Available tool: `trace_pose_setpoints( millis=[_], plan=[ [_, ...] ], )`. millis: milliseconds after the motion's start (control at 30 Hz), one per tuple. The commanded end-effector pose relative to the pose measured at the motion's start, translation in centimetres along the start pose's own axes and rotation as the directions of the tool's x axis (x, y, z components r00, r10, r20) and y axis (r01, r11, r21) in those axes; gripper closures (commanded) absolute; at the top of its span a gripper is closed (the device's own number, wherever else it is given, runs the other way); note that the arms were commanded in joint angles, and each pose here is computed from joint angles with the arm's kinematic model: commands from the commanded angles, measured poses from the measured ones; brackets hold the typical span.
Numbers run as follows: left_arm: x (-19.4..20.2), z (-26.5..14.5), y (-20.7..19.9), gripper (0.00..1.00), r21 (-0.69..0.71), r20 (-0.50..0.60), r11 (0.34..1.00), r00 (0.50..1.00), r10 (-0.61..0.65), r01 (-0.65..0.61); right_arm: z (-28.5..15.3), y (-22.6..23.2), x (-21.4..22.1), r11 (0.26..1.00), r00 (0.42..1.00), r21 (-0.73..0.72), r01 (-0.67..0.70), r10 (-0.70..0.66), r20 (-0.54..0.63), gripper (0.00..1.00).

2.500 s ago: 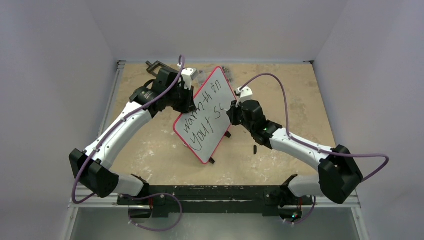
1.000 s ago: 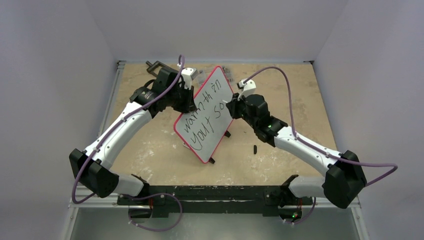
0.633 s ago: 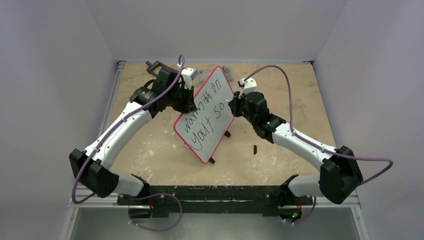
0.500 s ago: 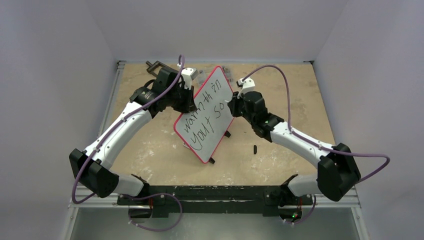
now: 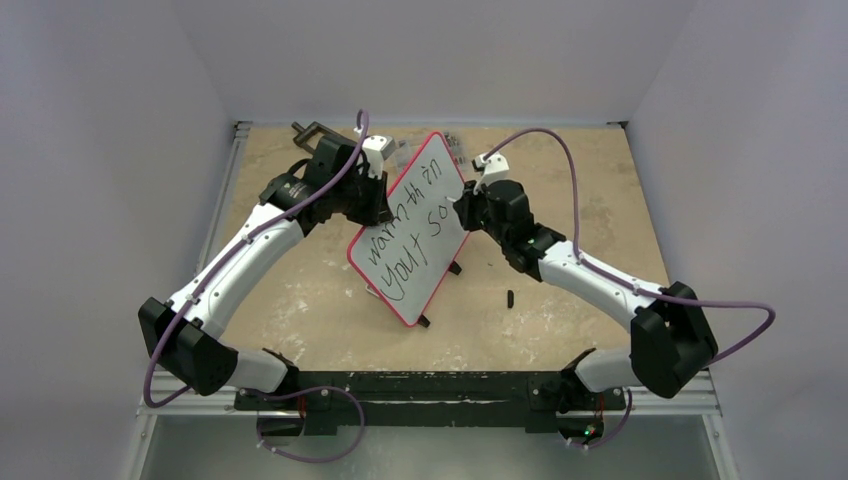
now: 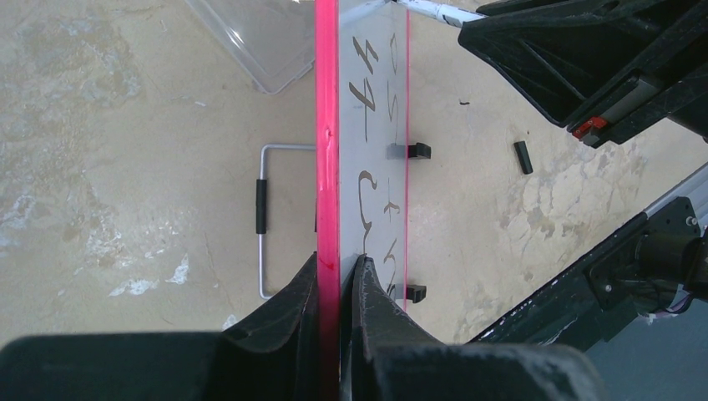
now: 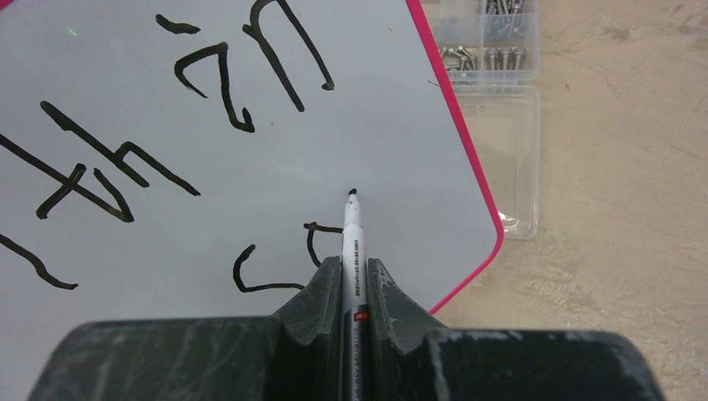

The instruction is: Write a sentence on the whiteboard

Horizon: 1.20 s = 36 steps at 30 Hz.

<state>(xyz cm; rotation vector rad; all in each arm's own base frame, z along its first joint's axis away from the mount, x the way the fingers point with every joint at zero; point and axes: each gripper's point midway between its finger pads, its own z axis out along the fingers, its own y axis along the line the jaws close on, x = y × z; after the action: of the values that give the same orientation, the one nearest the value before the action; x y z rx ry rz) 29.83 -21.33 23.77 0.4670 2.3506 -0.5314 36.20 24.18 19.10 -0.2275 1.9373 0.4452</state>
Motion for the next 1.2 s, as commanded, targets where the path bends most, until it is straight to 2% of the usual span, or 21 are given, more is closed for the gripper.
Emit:
trace_pose_setpoints(
  millis=[0,400,700,1167],
  plan=[
    [3.6,0.3,5.7,1.0,-0.227,-0.174,0.958,0.975,0.134,-0.172,0.0,0.5,-0.1,0.999,0.999,-0.036,-0.022,0.023,0.026,1.0],
    [3.6,0.2,5.7,1.0,-0.227,-0.172,0.959,0.976,0.135,-0.172,-0.2,-0.2,1.8,0.999,1.0,-0.015,-0.029,0.029,-0.002,1.0],
    [3.6,0.3,5.7,1.0,-0.227,-0.173,0.958,0.976,0.134,-0.172,0.8,-0.7,0.2,0.999,1.0,0.031,-0.009,0.009,0.011,1.0],
    [3.5,0.2,5.7,1.0,-0.227,-0.17,0.959,0.976,0.135,-0.172,1.7,0.1,-2.8,1.0,0.999,0.017,0.003,-0.004,0.05,1.0]
  ],
)
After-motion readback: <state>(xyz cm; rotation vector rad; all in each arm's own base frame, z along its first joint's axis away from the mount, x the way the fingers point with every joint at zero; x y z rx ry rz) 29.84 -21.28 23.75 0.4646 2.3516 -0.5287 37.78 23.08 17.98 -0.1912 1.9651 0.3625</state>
